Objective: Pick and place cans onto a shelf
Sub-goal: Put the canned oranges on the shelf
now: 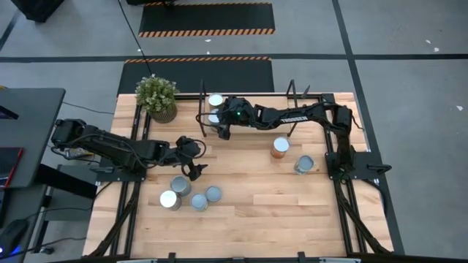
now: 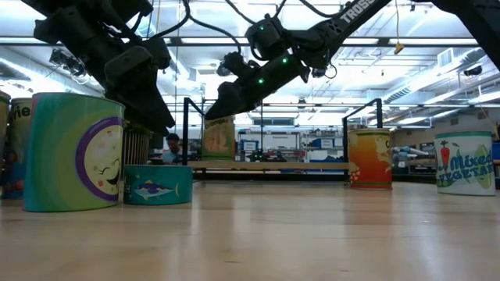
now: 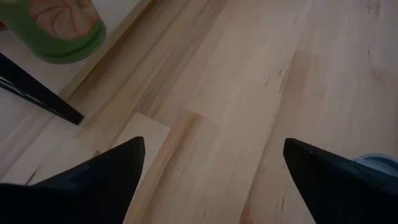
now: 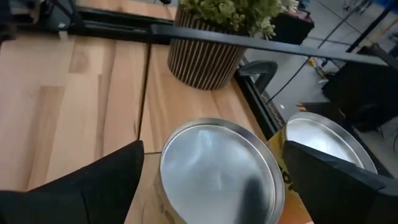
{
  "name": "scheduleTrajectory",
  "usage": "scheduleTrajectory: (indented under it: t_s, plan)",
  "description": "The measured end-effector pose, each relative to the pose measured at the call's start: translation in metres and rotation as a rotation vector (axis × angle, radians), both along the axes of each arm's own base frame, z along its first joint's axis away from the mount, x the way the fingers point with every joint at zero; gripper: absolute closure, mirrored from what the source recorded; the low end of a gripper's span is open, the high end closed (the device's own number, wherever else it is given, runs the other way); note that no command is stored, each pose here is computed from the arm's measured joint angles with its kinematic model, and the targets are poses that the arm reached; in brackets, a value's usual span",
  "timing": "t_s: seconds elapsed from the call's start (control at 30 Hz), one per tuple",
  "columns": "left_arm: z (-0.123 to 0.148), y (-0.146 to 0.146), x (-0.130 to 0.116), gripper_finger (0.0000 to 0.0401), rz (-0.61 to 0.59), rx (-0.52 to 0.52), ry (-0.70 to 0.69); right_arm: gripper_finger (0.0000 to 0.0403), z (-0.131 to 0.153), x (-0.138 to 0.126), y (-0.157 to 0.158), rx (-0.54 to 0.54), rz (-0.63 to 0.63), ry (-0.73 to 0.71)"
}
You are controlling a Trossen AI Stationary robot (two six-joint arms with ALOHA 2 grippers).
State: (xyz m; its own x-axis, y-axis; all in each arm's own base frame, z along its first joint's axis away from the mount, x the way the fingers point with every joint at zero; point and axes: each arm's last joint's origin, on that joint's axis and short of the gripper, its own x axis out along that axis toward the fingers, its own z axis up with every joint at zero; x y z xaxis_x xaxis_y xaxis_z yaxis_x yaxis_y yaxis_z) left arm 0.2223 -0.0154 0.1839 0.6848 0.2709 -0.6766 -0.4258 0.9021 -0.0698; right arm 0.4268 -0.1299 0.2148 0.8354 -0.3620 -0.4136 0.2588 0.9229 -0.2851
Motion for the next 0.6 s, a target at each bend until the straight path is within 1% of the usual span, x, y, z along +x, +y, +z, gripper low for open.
scheduleTrajectory:
  t_s: [0.13,0.37,0.47,0.53,0.6]
  plan:
    - [0.0,0.0,0.0,0.0012,0.0,0.0,0.001,0.0011,0.009,-0.003,0.003,-0.067,0.035,0.015]
    - [-0.001,0.0,-0.001,0.0012,-0.001,0.002,0.009,0.0011,0.028,-0.012,0.025,-0.177,0.147,0.128]
    - [-0.001,0.0,-0.001,0.0012,-0.001,0.002,0.01,0.0011,0.025,-0.015,0.032,-0.248,0.172,0.215]
    - [-0.001,0.0,-0.001,0.0012,-0.001,0.001,0.009,0.0011,0.02,-0.015,0.032,-0.305,0.153,0.253]
    - [-0.001,0.0,-0.001,0.0012,0.0,0.001,0.01,0.0013,0.012,-0.015,0.03,-0.335,0.125,0.289]
